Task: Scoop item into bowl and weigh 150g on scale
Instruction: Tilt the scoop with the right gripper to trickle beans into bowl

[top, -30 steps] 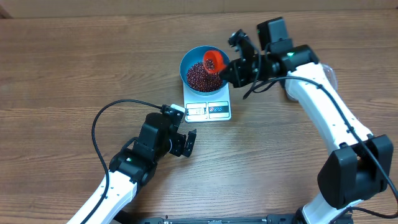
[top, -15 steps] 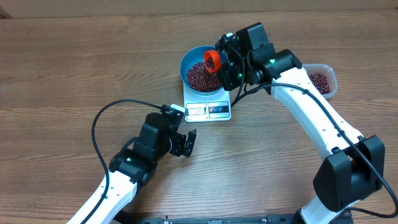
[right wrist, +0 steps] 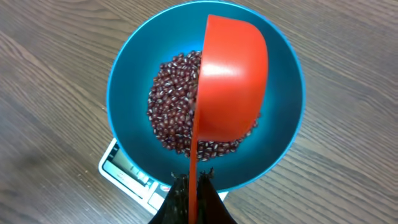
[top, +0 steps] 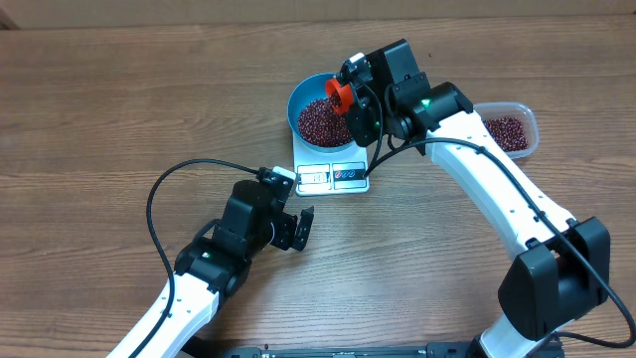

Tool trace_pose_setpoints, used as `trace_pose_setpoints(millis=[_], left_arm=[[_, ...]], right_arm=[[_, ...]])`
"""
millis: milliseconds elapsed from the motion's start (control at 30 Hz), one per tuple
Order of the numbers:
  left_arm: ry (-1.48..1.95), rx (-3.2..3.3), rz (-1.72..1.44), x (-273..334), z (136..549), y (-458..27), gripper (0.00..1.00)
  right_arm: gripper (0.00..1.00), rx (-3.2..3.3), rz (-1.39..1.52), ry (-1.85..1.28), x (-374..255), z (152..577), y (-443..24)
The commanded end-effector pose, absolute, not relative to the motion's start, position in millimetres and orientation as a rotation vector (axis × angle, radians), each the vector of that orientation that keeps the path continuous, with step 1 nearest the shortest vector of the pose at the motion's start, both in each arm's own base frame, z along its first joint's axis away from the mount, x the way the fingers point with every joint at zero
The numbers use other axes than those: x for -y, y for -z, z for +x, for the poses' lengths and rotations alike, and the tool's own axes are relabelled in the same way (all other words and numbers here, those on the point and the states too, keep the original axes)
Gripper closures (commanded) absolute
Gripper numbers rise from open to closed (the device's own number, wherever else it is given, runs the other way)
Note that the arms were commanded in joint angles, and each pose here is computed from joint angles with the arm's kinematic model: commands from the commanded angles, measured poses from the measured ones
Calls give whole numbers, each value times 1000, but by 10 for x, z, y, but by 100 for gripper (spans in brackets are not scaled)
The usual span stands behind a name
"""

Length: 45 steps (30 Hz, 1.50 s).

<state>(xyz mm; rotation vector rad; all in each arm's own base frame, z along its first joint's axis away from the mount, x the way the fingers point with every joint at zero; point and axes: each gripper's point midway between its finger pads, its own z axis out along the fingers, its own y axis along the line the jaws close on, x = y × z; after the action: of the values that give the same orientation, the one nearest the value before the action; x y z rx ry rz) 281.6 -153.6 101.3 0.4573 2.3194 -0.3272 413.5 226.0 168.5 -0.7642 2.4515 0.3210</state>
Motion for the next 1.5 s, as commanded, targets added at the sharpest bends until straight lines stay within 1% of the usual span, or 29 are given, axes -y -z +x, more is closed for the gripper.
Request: trace_pose_setpoints(millis=[0,200,1467], left_arm=[[321,-2333,434,1508,2818,-978,1],[321,-2333,434,1508,2819,-978,0],[321,-2333,434,1508,2818,-978,0]], right_arm=[[96,-2367,-779,-286,-2268,4190,-1965],[96,-2360,-789,-245,-2277,4193,-1964],[96,-2351,-811,-237,-2280,4192,-1964]])
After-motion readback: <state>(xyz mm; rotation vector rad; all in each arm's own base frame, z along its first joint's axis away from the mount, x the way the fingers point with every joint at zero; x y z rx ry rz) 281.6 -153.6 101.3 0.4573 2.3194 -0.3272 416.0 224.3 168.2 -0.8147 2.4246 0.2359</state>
